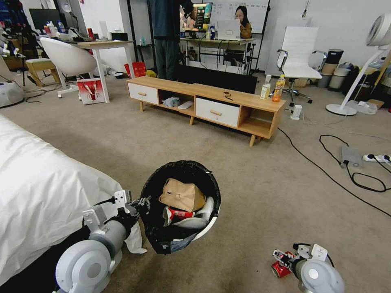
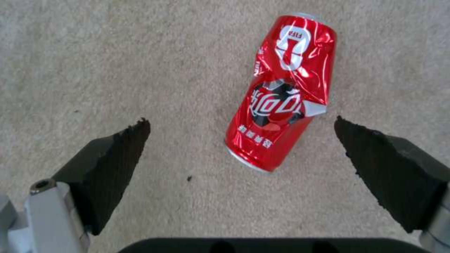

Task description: Pick up the trash bin and place the garbage on the floor into it.

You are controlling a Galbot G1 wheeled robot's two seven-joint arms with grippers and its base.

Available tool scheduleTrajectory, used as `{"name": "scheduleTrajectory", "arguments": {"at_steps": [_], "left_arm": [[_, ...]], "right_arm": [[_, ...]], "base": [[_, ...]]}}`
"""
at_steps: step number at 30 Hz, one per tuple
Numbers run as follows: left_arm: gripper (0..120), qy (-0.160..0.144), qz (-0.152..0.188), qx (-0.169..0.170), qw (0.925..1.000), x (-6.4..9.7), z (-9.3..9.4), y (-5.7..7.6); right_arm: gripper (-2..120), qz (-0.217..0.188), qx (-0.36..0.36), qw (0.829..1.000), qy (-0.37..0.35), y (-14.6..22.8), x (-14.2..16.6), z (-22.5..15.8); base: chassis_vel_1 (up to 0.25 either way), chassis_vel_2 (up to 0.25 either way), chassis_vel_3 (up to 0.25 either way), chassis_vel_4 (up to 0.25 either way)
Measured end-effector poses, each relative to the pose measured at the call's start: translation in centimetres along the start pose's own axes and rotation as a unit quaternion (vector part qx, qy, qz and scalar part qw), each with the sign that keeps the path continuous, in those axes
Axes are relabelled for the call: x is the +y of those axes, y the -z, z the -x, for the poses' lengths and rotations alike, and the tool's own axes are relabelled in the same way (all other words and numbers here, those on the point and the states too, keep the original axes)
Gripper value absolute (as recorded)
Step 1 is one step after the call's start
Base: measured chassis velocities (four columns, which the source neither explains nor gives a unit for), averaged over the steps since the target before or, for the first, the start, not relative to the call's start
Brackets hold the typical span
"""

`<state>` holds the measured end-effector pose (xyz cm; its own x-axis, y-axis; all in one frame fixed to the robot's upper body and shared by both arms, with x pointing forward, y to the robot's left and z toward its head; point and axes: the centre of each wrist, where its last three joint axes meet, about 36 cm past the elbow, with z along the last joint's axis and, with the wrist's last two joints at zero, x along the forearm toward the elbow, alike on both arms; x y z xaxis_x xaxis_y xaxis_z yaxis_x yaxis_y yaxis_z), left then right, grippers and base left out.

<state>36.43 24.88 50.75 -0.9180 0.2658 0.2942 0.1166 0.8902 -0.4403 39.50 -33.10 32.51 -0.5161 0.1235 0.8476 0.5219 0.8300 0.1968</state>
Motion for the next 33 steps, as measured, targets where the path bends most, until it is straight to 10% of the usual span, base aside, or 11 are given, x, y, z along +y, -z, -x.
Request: {"name": "scheduleTrajectory", "arguments": {"at_steps": [33], "left_arm": [[2, -0.002, 0.001, 0.009, 1.0, -0.2, 0.4, -0.6]], "right_arm": [[100, 0.042, -0.044, 0.998, -0.027, -0.6, -3.9, 10.1]], "base": [[0.0, 0.0, 0.0, 0.0]]}}
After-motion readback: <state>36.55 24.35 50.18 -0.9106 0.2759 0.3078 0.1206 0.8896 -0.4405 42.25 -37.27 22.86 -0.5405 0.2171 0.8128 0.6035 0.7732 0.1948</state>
